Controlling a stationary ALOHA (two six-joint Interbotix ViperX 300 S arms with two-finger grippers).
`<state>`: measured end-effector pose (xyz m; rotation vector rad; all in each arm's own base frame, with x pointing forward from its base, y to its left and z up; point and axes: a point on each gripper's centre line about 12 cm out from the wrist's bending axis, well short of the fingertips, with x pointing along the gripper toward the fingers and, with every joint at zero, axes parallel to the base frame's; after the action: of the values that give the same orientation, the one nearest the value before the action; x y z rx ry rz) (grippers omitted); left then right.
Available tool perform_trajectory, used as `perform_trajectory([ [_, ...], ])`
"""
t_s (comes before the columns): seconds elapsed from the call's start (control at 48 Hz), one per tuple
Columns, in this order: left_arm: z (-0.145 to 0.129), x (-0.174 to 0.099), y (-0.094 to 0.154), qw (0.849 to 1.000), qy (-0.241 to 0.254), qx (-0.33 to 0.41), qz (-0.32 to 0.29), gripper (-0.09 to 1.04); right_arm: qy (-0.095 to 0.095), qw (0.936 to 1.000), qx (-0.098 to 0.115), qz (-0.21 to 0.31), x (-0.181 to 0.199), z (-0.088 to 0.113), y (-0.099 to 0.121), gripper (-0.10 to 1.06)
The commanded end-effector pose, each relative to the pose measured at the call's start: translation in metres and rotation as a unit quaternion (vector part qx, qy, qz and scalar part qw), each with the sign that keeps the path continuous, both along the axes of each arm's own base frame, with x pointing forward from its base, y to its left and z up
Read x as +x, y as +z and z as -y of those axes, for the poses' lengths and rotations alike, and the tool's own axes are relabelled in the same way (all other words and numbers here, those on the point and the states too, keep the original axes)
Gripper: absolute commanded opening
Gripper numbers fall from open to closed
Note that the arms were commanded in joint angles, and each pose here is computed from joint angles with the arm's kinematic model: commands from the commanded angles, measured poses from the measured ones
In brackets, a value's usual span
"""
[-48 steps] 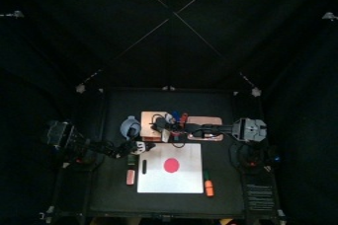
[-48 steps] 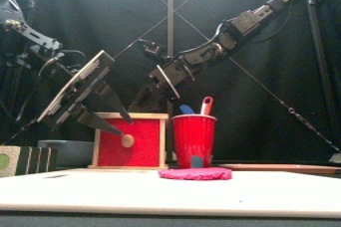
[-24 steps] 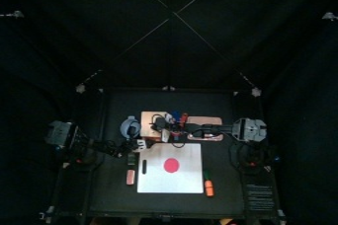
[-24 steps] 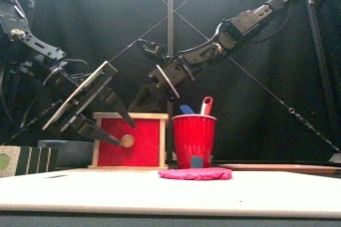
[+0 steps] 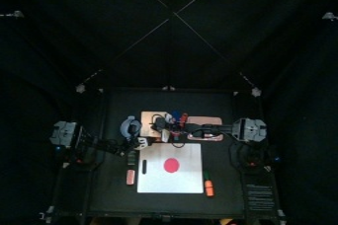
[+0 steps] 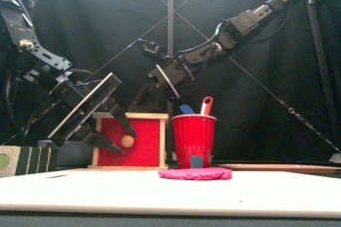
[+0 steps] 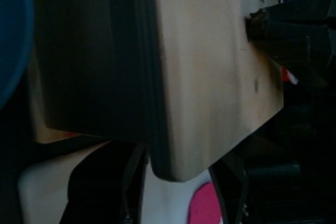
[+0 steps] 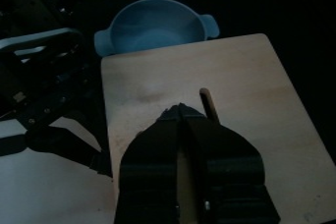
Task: Get the cutter from the drawer then cut the dough then place the extra dough in the bowl
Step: Open the drawer
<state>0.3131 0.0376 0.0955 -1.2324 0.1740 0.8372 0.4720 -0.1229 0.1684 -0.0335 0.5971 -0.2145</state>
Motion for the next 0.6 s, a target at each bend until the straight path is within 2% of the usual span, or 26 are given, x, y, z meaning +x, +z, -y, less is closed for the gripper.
perform_trajectory([
  [0.021,-0.004,0.007,0.006,1.0,0.007,0.006,0.014,0.73,-0.002,1.0,-0.001,0.007,0.001,0.001,0.008,0.04],
  [0.354,-0.001,0.005,0.002,1.0,0.001,-0.001,0.005,0.59,-0.002,1.0,-0.002,0.008,0.002,0.001,0.009,0.04],
  [0.604,0.007,0.004,0.0,1.0,-0.009,-0.013,-0.002,0.56,-0.002,1.0,-0.001,0.008,0.004,0.002,0.008,0.04],
])
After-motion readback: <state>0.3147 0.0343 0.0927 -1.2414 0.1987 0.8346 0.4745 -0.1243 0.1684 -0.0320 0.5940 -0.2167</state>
